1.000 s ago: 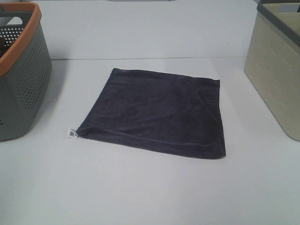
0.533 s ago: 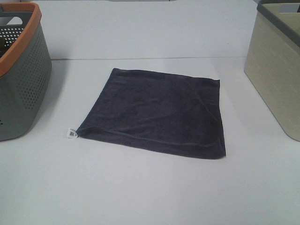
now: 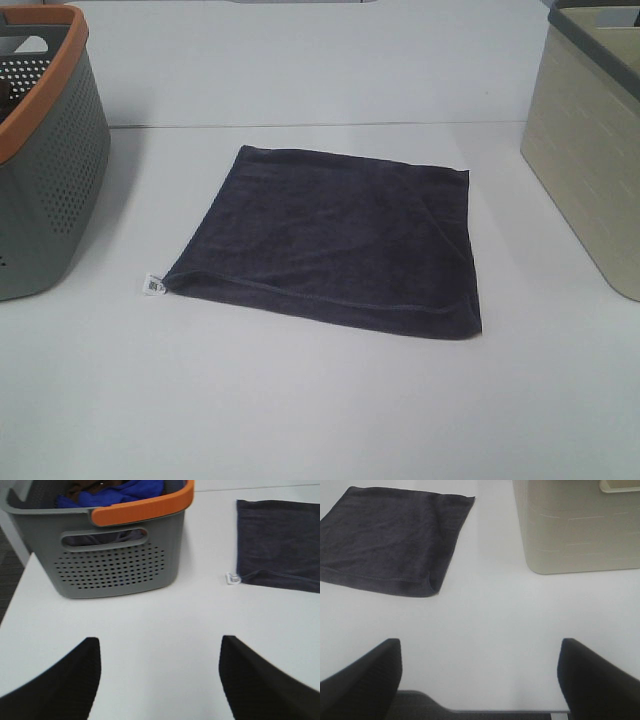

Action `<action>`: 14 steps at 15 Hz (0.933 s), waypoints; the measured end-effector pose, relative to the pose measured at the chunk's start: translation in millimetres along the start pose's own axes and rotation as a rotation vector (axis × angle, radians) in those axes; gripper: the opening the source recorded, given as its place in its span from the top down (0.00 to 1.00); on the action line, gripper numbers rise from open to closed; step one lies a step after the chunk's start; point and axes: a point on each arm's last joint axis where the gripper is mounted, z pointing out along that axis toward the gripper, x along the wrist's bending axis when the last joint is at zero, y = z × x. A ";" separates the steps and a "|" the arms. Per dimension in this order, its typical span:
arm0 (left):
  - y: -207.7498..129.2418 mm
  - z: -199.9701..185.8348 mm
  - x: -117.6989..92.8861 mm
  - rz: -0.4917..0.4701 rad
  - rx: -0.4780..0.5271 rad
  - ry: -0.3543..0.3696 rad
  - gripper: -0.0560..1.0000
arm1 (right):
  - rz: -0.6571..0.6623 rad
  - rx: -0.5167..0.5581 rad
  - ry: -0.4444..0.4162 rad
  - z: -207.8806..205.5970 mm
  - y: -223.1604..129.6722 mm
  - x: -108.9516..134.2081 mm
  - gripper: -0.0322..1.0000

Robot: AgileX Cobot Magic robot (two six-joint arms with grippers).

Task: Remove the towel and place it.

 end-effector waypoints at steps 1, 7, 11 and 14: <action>-0.5 2.8 -2.7 0.004 -0.008 -0.030 0.34 | 0.000 -0.018 -0.001 0.2 1.6 -0.1 0.17; -0.7 3.9 -3.8 0.007 -0.012 -0.042 0.34 | 0.014 -0.054 0.017 9.0 1.7 0.7 0.17; -0.6 3.9 -3.2 -0.012 -0.012 -0.035 0.34 | 0.016 -0.054 0.020 9.0 1.7 1.0 0.17; -0.6 3.9 -3.1 -0.012 -0.012 -0.034 0.34 | 0.004 -0.053 -0.002 9.1 1.6 -1.0 0.17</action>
